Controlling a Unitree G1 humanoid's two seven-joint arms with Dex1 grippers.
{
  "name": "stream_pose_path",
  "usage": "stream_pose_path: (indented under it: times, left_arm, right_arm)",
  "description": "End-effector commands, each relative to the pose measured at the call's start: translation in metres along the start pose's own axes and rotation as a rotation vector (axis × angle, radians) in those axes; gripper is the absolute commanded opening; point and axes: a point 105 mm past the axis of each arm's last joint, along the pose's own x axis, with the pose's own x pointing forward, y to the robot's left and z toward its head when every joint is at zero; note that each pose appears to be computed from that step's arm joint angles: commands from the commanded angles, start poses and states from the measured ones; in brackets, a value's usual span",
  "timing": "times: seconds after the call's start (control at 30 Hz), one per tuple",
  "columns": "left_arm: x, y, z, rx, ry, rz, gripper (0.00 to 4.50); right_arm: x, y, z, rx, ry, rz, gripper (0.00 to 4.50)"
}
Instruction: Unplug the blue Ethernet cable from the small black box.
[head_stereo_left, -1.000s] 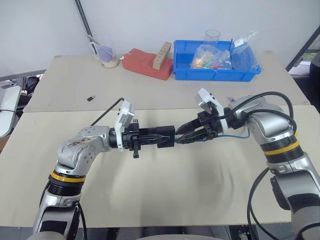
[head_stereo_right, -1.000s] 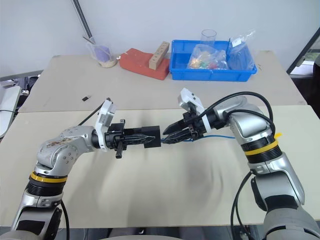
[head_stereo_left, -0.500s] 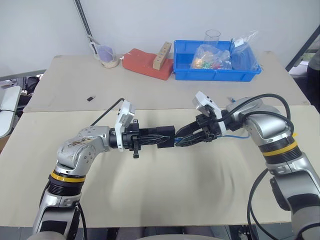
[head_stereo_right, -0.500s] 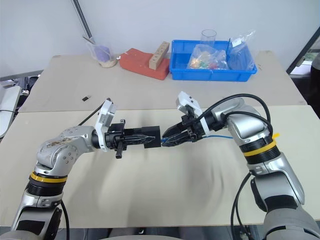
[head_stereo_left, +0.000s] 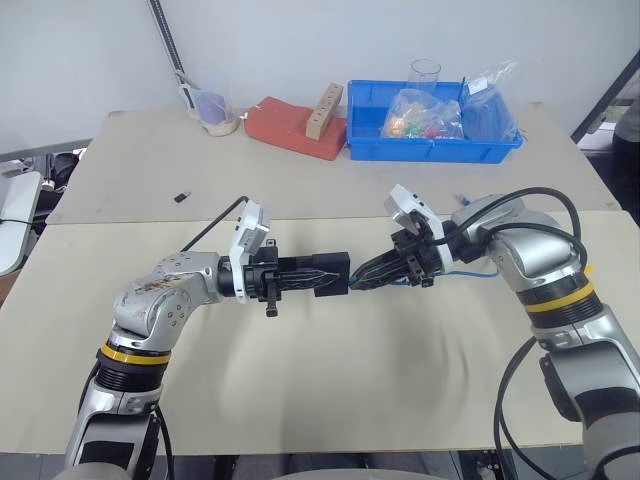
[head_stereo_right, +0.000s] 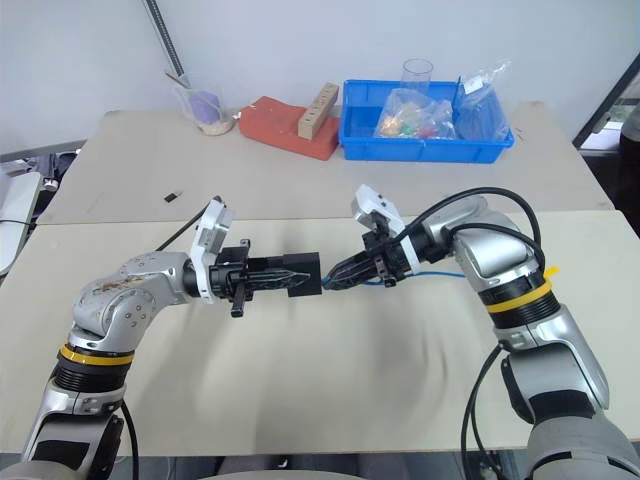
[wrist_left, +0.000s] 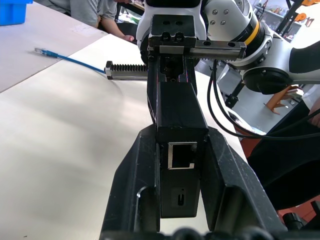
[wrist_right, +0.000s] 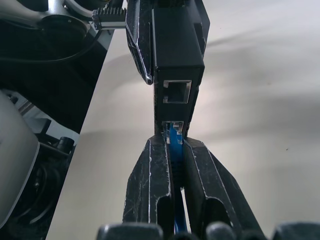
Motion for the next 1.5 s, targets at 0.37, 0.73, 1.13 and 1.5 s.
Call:
stream_pose_path:
  times: [0.37,0.73,1.13,1.5]
  left_arm:
    - [-0.039,0.023,0.001,0.122,-0.051,0.27,0.55]
    - [-0.075,0.053,-0.002,0.194,-0.136,0.619,0.55]
    - [-0.087,0.1,-0.034,0.315,-0.231,1.004,0.55]
    - [-0.082,0.108,-0.059,0.285,-0.216,1.03,2.31]
  right_arm:
    - [-0.016,-0.026,-0.073,-0.165,0.093,-0.423,0.99]
    - [-0.022,0.008,-0.009,-0.181,-0.183,-0.532,4.46]
    - [-0.015,0.002,0.014,-0.15,-0.342,-0.711,4.46]
    - [-0.021,-0.006,0.015,-0.119,-0.359,-0.767,4.48]
